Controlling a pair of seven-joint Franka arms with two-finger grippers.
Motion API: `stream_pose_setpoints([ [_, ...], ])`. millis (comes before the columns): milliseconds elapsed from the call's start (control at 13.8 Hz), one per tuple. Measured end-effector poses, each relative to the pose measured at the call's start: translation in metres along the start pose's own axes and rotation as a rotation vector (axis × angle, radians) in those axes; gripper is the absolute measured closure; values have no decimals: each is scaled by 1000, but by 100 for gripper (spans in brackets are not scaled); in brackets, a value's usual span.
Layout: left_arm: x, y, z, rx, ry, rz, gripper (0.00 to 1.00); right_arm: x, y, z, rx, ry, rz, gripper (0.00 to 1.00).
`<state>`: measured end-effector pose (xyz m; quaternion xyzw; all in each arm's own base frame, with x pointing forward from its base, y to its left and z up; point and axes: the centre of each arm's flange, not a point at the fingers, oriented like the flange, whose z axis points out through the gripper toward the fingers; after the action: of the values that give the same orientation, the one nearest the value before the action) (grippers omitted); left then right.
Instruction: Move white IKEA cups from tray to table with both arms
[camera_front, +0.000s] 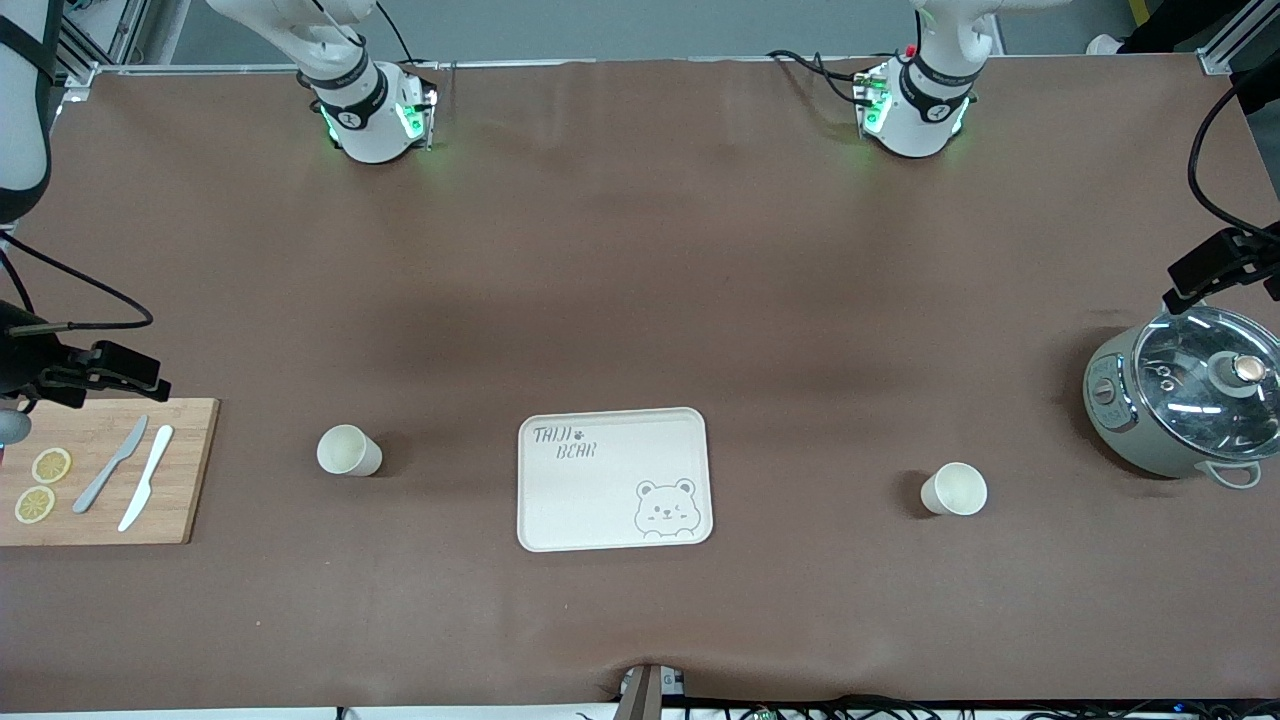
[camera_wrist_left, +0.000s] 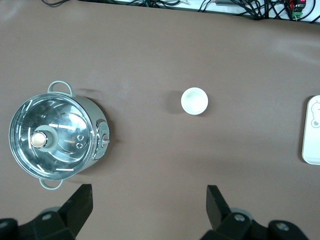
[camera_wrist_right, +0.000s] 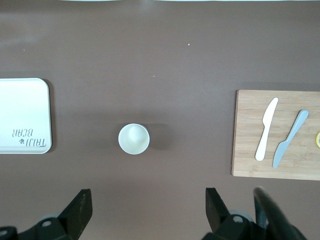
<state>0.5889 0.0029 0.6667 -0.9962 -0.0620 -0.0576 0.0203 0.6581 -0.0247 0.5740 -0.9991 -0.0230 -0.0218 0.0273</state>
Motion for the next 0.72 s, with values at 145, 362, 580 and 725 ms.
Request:
stream_pose_setpoints([
  [145, 1, -7, 0, -5, -1, -7, 0, -2, 0, -1, 1, -9, -1, 0],
  [362, 0, -6, 1, -9, -4, -5, 0, -7, 0, -13, -1, -9, 2, 0],
  [580, -2, -5, 3, -7, -28, -1, 0, -32, 0, -46, -3, -46, 4, 0],
  [725, -4, -3, 3, -8, -38, 2, 0, -46, -3, -71, -10, -26, 4, 0],
])
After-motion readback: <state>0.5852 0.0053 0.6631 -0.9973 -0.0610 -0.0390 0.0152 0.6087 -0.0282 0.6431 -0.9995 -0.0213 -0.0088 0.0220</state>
